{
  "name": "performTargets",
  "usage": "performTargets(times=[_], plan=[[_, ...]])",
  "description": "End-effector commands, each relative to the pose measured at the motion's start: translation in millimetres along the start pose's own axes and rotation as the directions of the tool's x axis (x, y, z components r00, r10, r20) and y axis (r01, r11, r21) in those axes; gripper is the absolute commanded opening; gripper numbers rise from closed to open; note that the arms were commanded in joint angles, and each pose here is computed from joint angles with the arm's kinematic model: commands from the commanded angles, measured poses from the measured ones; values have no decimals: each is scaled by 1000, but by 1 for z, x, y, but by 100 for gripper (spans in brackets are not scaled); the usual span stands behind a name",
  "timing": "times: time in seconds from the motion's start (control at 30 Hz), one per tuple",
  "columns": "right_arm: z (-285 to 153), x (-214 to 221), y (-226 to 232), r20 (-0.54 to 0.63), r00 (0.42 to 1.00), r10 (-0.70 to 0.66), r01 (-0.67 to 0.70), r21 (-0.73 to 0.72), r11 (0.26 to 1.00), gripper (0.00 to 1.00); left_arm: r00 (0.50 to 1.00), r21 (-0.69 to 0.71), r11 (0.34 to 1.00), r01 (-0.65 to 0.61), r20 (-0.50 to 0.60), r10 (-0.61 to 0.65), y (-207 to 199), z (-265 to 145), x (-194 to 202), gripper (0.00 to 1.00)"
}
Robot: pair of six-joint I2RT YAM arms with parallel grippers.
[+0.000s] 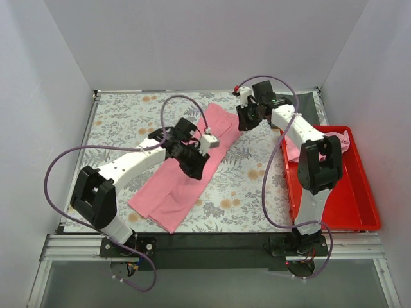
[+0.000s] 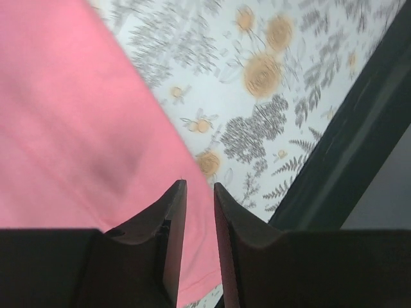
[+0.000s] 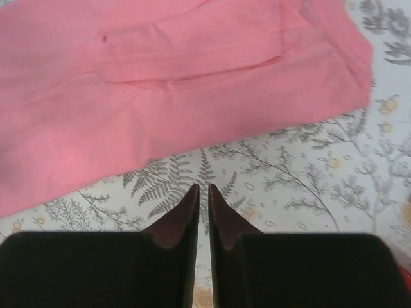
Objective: Fold and stack the t-shirts
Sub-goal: Fold the tshirt
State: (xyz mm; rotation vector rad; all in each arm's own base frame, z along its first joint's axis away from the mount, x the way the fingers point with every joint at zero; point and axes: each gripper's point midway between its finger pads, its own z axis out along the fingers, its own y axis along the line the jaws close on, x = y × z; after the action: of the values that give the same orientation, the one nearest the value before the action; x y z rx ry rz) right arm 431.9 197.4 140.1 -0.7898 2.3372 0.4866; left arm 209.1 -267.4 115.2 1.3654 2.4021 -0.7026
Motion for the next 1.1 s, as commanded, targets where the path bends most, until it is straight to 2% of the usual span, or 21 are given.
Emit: performTargets(times=[0.0,0.1,0.27,0.3,0.37,0.4,0.43,0.5,0.57,0.6,0.67,0.7,0.73,0.9,1.07], plan=[[32,7,30,-51,998,21,-25,-91,996,15,965,31,987,157,208,-160,33,-45,-34,23],[55,12,30,-87,996,18,-25,-72,997,14,924,19,968,251,294,-246,65,-62,-43,23],[90,27,13,-151,988,41,-42,-7,999,12,862,-4,925,381,363,-354,104,-77,-41,23],[94,30,9,-164,986,39,-37,17,999,11,832,9,900,436,378,-407,115,-81,-36,23],[108,34,2,-183,983,33,-27,37,999,11,804,25,878,479,389,-450,126,-82,-32,23],[113,36,-4,-194,981,16,-3,65,998,11,768,31,844,535,399,-501,136,-84,-26,23],[126,46,-7,-225,974,11,5,73,997,11,753,50,835,548,407,-518,139,-86,-25,23],[134,30,-17,-204,979,-18,42,110,993,10,718,59,807,587,421,-553,152,-88,-19,23],[153,30,-24,-211,977,-43,71,128,989,10,709,56,796,603,421,-567,155,-85,-12,23],[153,4,-33,-163,983,-80,107,167,980,10,708,56,796,603,422,-567,155,-84,-10,23],[173,0,-39,-158,981,-109,136,172,976,10,719,60,806,590,415,-557,152,-80,-4,23],[175,-15,-47,-122,979,-166,190,224,956,10,721,61,808,585,416,-554,151,-80,-4,23],[185,-17,-41,-113,973,-201,222,218,950,10,726,59,808,586,406,-555,149,-76,2,23],[203,-66,-27,54,944,-325,301,261,917,14,808,19,881,472,389,-442,137,-70,15,24],[178,-113,-23,177,918,-355,287,323,902,17,901,-47,936,349,292,-321,111,-42,30,24]])
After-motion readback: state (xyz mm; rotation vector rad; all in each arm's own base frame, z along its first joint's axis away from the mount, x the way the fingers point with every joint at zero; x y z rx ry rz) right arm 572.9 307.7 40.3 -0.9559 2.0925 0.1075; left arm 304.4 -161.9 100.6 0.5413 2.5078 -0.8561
